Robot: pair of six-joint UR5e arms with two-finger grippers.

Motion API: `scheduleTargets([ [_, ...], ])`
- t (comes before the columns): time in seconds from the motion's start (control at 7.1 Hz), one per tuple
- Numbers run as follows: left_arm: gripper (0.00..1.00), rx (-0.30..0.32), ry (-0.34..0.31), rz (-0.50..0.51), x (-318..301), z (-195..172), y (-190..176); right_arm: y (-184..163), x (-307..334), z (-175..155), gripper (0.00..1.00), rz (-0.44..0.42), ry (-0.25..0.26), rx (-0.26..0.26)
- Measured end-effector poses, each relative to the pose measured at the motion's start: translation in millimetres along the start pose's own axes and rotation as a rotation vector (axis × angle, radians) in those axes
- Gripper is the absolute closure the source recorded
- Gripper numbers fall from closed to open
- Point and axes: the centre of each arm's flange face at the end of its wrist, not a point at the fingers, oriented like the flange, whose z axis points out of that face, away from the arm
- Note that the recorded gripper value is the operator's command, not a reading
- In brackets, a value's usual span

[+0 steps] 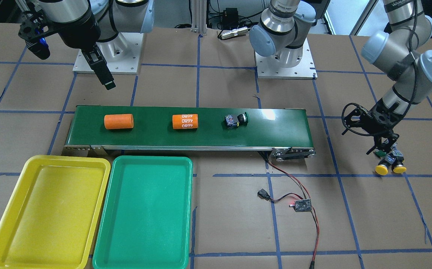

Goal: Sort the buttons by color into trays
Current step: 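Return the left gripper and grasp the yellow-capped push button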

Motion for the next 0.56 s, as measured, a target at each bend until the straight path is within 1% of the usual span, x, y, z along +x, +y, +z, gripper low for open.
scheduleTargets([
  [0.28, 0.0, -0.005, -0.037, 0.001, -46.3, 16.5, 20.5, -0.3, -0.2, -0.7, 0.0, -0.005, -0.003, 0.004],
  [0.56, 0.0, -0.009, -0.036, -0.028, -76.5, 37.0, 50.7, 0.3, 0.8, -1.5, 0.0, -0.002, -0.003, 0.005],
])
